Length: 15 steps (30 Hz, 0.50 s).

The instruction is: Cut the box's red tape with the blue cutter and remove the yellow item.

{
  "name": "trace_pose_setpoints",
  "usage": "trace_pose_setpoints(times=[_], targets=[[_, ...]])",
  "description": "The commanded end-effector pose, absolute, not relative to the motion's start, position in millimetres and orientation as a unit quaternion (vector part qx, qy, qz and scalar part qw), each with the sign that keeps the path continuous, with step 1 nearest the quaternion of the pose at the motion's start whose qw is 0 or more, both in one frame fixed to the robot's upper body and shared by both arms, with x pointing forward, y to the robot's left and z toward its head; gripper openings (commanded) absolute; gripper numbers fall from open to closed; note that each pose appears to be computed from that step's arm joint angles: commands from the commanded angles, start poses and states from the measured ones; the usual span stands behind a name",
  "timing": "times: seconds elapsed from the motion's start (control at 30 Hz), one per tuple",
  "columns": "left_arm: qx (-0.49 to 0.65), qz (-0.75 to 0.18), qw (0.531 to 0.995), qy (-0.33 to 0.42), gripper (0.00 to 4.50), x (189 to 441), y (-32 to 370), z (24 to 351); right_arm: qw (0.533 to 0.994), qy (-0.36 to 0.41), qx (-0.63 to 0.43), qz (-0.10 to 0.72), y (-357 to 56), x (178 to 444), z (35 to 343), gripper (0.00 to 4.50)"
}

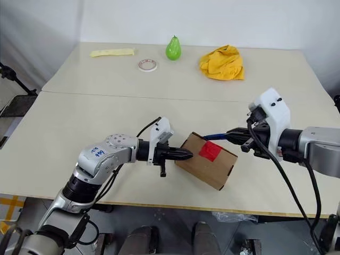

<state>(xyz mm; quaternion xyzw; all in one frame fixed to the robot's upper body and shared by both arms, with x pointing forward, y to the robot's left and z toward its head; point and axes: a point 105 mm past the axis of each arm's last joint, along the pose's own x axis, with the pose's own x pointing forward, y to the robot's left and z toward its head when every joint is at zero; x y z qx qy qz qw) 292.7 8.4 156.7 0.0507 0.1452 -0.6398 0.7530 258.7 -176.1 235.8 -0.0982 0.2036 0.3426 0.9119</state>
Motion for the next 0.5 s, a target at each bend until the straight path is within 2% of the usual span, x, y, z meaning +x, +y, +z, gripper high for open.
trace_pose_setpoints(times=[0.03, 0.17, 0.5], targets=[[0.063, -0.651, 0.746, 0.129, 0.03, 291.7, 2.8, 165.1, 0.909, 0.214, -0.118, 0.338, -178.4, 257.8, 233.6, 0.14], [0.076, -0.647, 0.746, 0.139, 0.03, 293.9, 2.7, 161.6, 0.905, 0.229, -0.134, 0.333, -182.5, 258.5, 232.2, 0.14], [0.14, -0.608, 0.747, 0.23, 0.03, 299.0, 2.5, 144.8, 0.896, 0.243, -0.155, 0.339, -184.3, 261.3, 241.0, 0.14]])
